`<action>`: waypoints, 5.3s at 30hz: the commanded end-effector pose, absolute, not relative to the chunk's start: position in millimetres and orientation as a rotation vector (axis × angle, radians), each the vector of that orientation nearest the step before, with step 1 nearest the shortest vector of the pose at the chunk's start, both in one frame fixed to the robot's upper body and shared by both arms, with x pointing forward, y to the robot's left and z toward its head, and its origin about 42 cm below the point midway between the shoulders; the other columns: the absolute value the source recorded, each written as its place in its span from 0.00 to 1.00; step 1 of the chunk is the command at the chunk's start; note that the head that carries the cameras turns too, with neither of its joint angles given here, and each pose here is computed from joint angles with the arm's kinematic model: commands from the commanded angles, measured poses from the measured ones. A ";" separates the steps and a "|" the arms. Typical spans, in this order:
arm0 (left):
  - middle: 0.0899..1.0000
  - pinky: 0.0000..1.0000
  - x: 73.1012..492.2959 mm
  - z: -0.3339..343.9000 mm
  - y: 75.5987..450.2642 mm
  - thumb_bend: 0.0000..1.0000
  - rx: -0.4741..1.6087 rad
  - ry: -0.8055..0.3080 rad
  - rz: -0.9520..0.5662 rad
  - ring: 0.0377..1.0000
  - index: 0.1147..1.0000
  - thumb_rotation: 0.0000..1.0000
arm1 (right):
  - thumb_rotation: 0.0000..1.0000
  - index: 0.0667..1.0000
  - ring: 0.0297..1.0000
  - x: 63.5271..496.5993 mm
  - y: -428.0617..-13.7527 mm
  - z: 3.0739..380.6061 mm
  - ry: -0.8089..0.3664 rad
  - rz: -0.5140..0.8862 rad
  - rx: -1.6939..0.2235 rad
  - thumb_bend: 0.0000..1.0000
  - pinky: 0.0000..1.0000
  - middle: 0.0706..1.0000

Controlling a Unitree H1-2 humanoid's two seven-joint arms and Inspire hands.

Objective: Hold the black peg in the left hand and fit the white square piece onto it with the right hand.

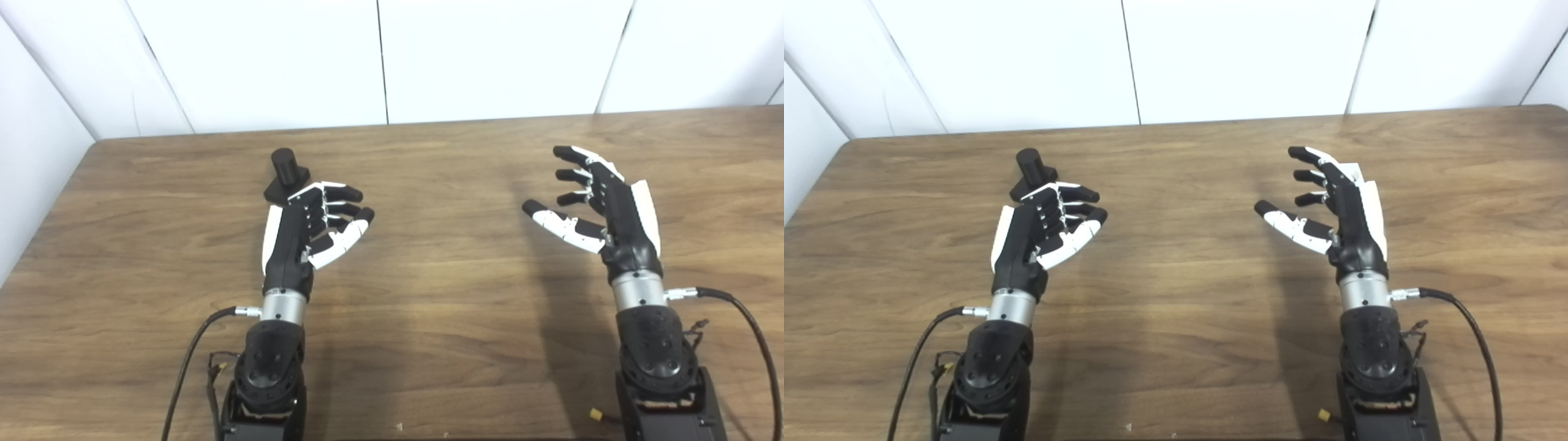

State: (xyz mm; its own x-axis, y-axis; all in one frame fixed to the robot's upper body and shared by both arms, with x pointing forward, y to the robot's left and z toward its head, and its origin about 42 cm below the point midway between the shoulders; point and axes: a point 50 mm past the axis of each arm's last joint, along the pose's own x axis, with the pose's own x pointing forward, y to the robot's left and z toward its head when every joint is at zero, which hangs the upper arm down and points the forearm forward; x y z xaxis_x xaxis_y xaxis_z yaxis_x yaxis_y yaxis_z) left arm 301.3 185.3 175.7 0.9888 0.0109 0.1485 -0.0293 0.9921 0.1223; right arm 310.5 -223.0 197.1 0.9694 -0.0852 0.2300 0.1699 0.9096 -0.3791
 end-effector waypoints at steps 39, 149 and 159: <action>0.57 0.47 311.6 188.0 164.0 0.50 0.104 -0.233 0.029 0.54 0.43 0.07 | 0.13 0.75 0.76 316.1 -237.1 218.9 -0.305 -0.154 -0.370 0.67 0.66 0.80; 1.00 1.00 454.2 219.2 261.7 0.89 1.329 0.039 0.427 1.00 0.64 0.54 | 0.05 0.74 0.74 313.6 -244.4 233.3 -0.311 -0.206 -0.409 0.66 0.63 0.78; 1.00 1.00 454.7 200.4 263.0 0.90 1.352 0.092 0.383 1.00 0.64 0.53 | 0.04 0.74 0.74 312.8 -246.0 233.4 -0.304 -0.215 -0.398 0.66 0.64 0.79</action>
